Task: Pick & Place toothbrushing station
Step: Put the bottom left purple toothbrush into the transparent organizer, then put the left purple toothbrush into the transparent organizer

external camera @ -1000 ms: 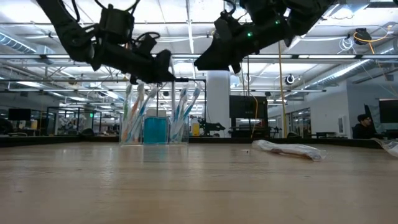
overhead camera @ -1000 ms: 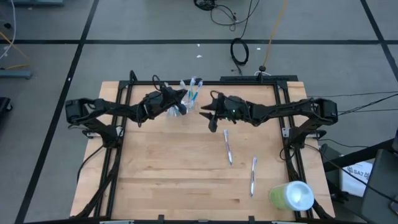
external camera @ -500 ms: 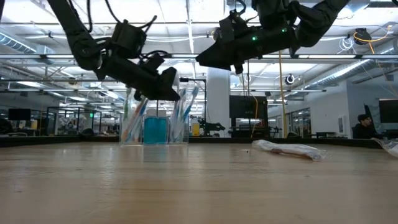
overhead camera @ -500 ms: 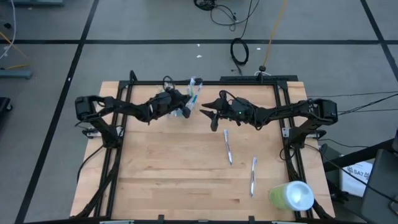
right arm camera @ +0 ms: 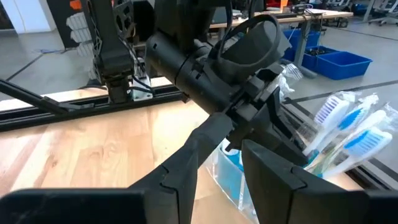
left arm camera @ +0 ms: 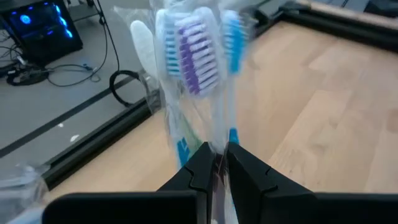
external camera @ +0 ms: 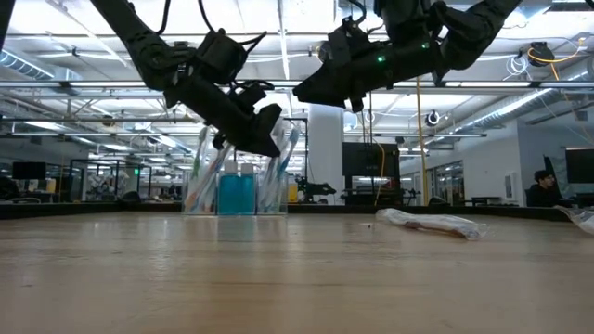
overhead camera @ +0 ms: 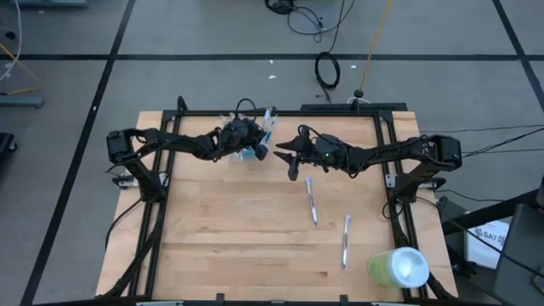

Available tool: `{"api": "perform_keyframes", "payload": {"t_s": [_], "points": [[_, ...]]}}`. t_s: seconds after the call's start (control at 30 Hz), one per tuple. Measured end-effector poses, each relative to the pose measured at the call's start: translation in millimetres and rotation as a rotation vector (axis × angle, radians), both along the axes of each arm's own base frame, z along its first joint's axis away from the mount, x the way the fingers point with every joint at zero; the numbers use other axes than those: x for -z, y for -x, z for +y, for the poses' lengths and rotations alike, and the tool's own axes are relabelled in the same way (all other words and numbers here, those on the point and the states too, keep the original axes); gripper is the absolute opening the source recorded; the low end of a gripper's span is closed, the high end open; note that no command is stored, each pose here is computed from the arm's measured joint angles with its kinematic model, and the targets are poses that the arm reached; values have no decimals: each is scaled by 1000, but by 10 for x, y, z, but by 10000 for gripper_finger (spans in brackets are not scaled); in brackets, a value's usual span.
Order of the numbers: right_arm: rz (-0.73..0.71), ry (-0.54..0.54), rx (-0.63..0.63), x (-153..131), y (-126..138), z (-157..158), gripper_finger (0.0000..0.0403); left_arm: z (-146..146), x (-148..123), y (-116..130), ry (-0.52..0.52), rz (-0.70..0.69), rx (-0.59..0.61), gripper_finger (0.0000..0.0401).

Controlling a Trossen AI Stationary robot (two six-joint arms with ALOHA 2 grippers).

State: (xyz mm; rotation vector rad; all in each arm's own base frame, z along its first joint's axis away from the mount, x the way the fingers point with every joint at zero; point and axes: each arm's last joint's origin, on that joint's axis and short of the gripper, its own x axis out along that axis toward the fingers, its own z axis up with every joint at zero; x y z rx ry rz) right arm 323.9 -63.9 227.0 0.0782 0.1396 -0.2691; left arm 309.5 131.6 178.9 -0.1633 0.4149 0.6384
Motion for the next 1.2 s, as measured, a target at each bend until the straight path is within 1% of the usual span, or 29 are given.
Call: {"api": "perform_keyframes", "payload": {"t_s": [0.1, 0.2, 0.4, 0.5, 0.6, 0.67, 0.77, 0.9, 1.1, 1.2], "points": [[-1, 0, 0, -1, 0, 0, 115, -4, 17, 9, 9, 22, 0, 36], [2, -1, -1, 2, 0, 0, 115, -6, 21, 11, 11, 26, 0, 49], [3, -1, -1, 3, 0, 0, 114, -29, 58, 20, 22, 60, 8, 111], [-3, -25, 2, 3, 0, 1, 114, -53, 71, 19, 28, 76, 14, 143], [-5, -29, 3, 3, 0, 1, 114, -104, 40, 18, 18, 85, 34, 169], [-4, -29, 3, 4, 0, 1, 114, -145, -5, 28, 12, 89, 47, 182], [-4, -29, 3, 5, 0, 0, 114, -206, -112, 57, -14, 82, 25, 196], [-3, -30, 3, 4, 0, 1, 114, -314, -296, 141, -42, 82, 5, 202], [20, -29, 2, 26, 4, 1, 114, -542, -621, 326, -54, 56, 60, 202], [42, -50, 4, 51, 8, 4, 114, -663, -757, 460, -53, 66, 92, 202]]}}
